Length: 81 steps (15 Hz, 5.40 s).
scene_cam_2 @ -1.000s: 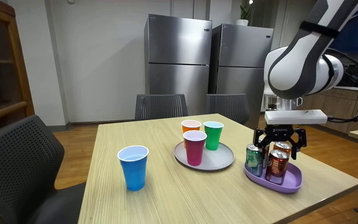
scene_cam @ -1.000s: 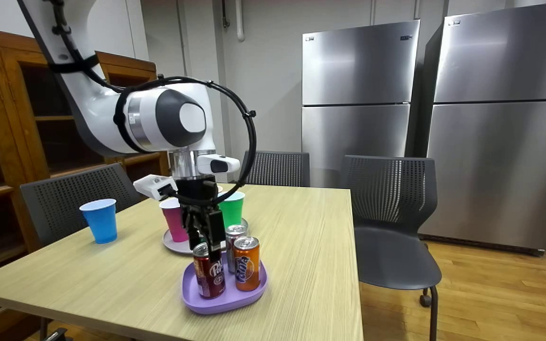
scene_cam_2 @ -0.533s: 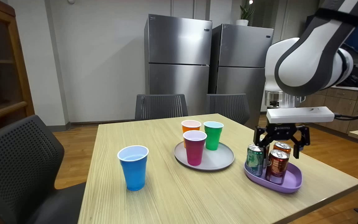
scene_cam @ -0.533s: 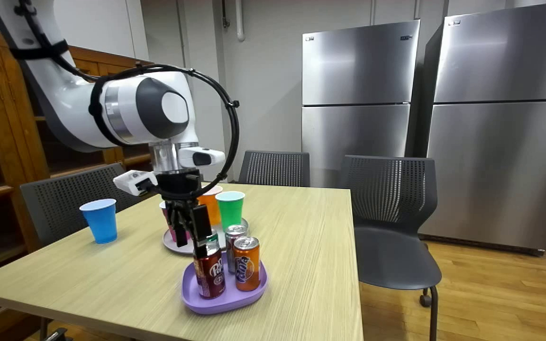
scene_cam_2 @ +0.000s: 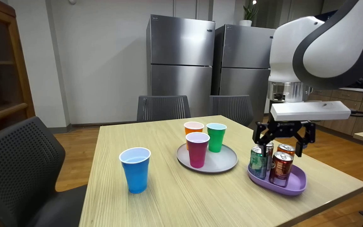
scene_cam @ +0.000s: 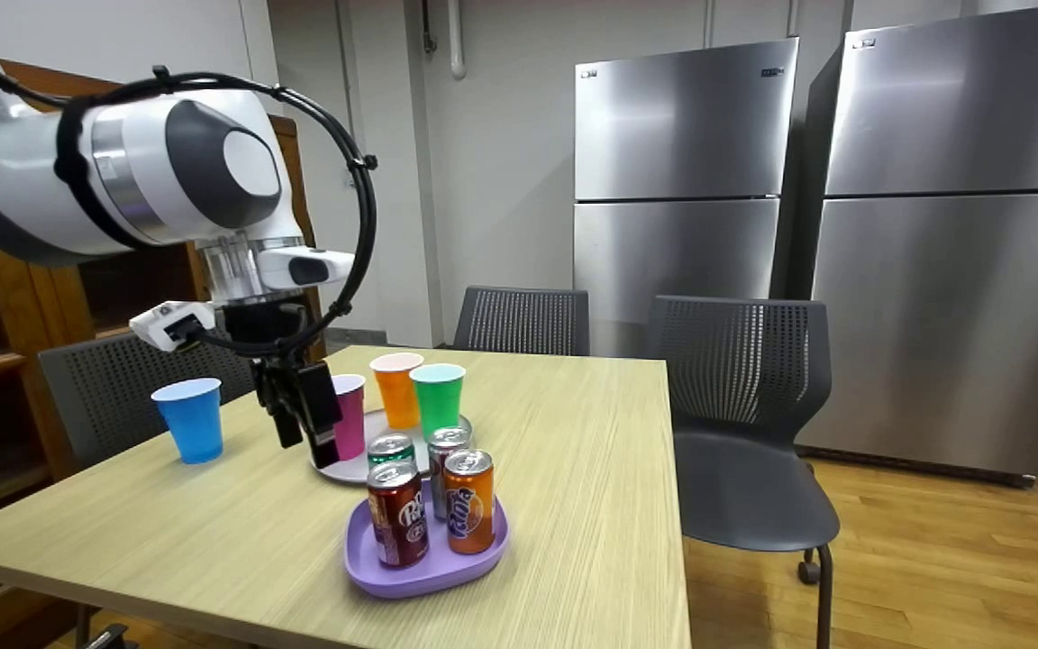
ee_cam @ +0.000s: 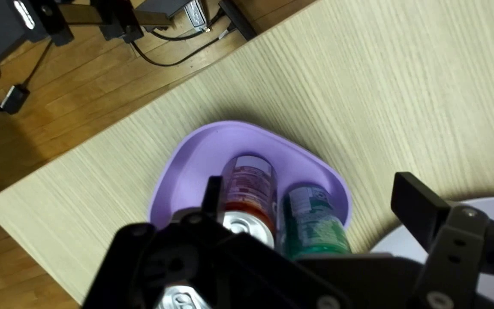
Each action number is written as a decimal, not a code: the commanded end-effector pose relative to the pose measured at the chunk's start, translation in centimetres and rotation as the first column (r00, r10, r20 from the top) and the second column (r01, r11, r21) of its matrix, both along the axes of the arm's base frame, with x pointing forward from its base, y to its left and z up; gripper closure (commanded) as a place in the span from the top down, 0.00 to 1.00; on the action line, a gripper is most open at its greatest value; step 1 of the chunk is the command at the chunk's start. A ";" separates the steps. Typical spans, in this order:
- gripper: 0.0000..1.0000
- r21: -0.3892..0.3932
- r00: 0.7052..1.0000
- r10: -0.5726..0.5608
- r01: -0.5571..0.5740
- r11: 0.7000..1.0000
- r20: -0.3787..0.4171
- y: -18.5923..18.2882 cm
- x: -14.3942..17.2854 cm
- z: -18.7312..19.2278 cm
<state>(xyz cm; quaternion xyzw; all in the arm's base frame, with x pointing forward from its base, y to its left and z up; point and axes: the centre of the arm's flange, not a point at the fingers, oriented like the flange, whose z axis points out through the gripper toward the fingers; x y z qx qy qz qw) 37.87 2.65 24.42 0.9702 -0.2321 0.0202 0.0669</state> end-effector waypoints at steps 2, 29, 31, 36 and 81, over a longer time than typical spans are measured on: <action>1.00 -0.022 0.995 0.063 -0.062 0.998 0.081 4.0 -0.9 3.5; 1.00 0.054 0.940 0.331 -0.336 0.940 0.086 29.9 16.0 2.7; 1.00 0.061 0.930 0.358 -0.364 0.930 0.086 31.3 16.9 2.0; 1.00 0.070 0.917 0.394 -0.398 0.915 0.069 32.6 18.5 0.5; 0.01 0.111 0.876 0.481 -0.483 0.869 0.042 26.6 12.9 -1.7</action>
